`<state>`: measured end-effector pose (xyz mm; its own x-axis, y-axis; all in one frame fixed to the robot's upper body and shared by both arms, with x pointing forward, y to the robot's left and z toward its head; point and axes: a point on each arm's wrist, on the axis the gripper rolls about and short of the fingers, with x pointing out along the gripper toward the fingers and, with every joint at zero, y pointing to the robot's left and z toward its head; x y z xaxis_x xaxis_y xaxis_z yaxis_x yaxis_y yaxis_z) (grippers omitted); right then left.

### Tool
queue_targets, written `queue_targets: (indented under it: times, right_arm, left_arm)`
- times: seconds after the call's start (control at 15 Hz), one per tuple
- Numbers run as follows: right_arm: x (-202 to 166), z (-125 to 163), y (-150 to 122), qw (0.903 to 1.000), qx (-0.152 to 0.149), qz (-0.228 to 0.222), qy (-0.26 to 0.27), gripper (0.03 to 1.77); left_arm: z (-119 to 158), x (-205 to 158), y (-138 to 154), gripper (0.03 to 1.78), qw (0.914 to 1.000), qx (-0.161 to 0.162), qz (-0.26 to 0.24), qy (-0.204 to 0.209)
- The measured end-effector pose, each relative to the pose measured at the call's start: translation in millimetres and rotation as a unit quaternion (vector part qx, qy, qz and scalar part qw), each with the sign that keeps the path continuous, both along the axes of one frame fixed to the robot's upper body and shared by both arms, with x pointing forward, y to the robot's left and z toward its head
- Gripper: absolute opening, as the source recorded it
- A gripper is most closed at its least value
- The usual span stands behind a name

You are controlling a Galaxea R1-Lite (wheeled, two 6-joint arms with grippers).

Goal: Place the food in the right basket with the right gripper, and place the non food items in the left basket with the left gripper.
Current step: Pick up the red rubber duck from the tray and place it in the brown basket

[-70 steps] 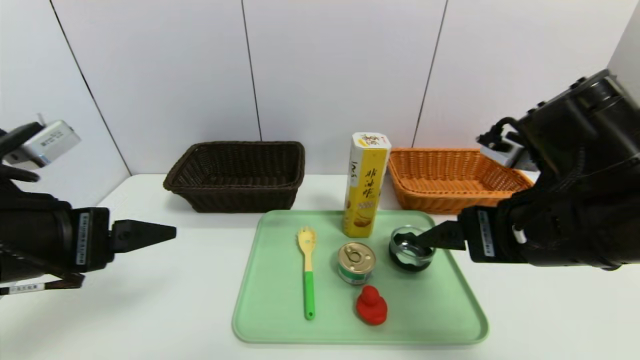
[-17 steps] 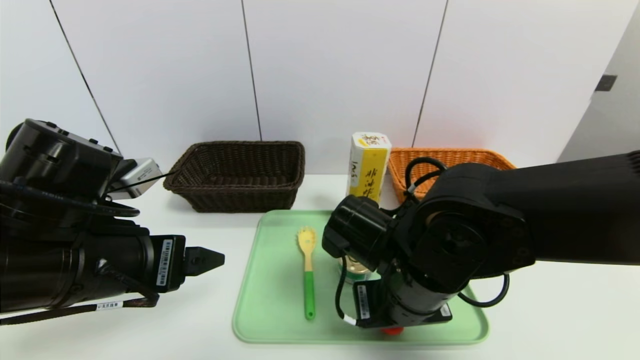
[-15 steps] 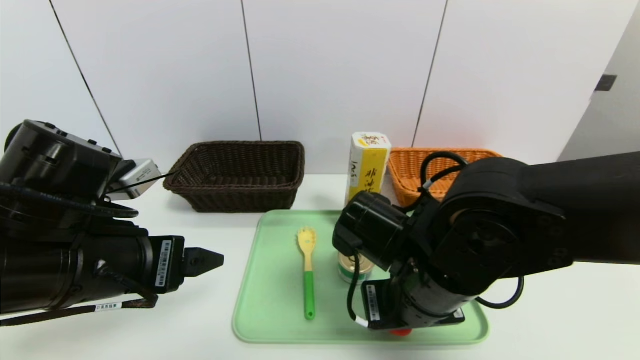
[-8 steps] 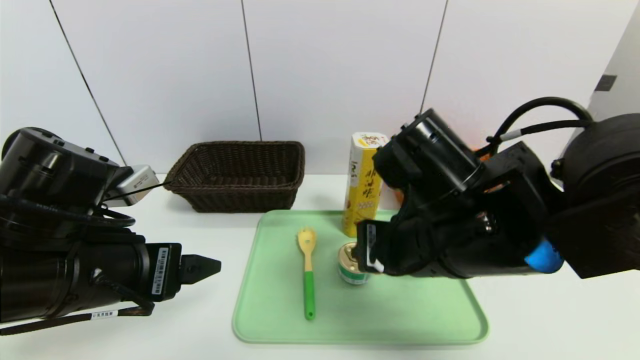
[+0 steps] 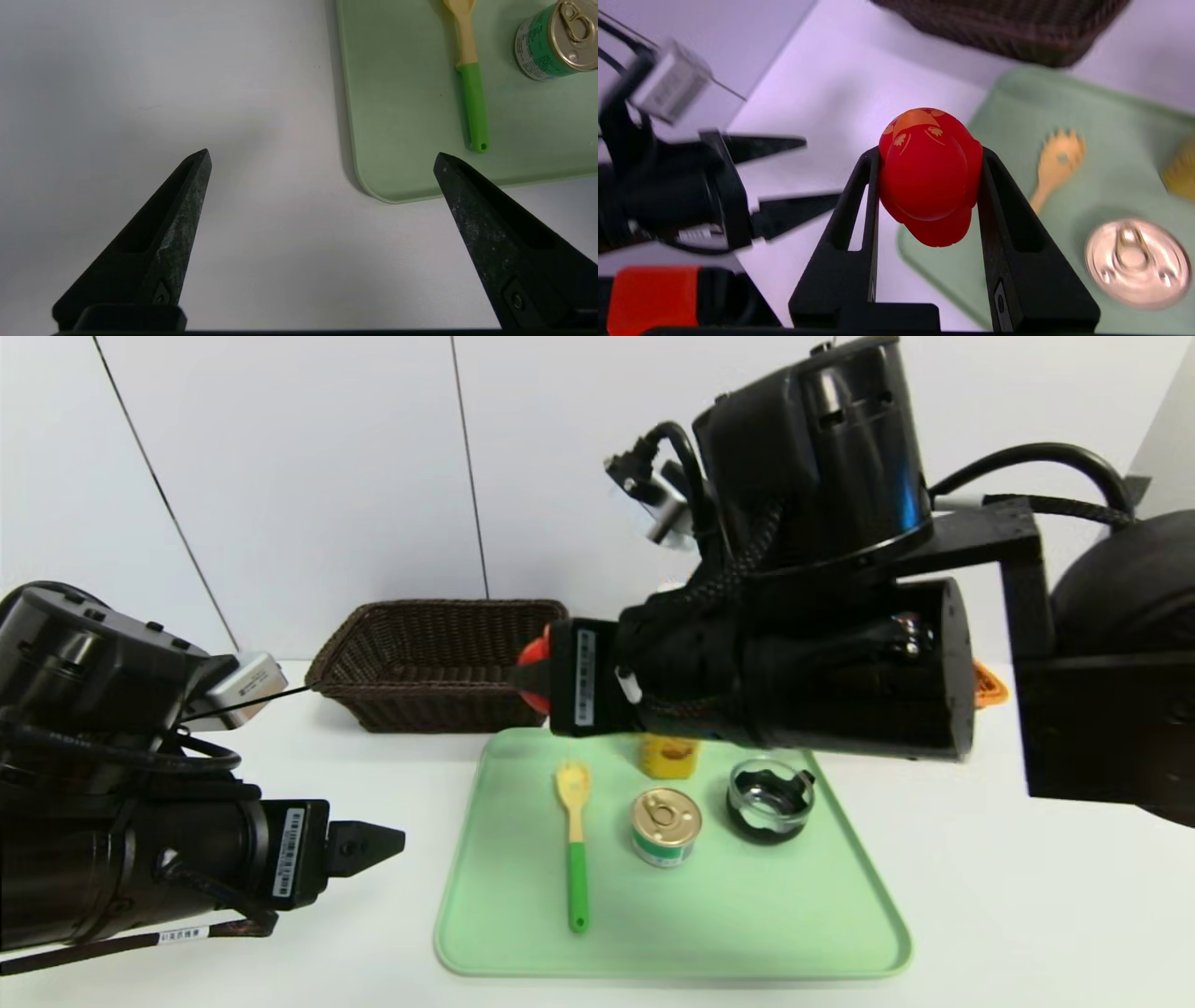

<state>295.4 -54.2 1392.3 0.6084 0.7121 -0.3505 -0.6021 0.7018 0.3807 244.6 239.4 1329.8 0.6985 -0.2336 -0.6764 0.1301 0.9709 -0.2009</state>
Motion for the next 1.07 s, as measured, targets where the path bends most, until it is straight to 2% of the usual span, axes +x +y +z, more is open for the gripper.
queue_targets:
  times: [0.33, 0.53, 0.67, 0.93, 1.07]
  right_arm:
    - [41.4, 11.7, 47.0, 0.9978, 0.046, -0.006, -0.048, 0.61]
    - [63.9, -8.9, 76.6, 0.9953, 0.063, -0.015, -0.072, 0.61]
    - [76.4, -26.4, 92.3, 0.9914, 0.070, -0.037, -0.104, 0.60]
    - [99.6, -59.7, 116.8, 0.9722, 0.084, -0.069, -0.207, 0.60]
    - [106.8, -71.1, 119.2, 0.9718, 0.081, -0.072, -0.210, 0.60]
  left_arm:
    - [3.0, -2.8, 1.9, 1.69, 0.9999, -0.006, 0.000, -0.011]
    - [1.8, -4.8, 3.3, 1.69, 0.9999, -0.003, 0.002, -0.012]
    - [0.6, -6.4, 4.4, 1.69, 0.9999, -0.001, 0.002, -0.011]
    - [0.3, -9.6, 6.6, 1.69, 0.9999, -0.001, 0.003, -0.013]
    - [-1.3, -12.0, 8.1, 1.69, 0.9999, 0.000, 0.002, -0.012]
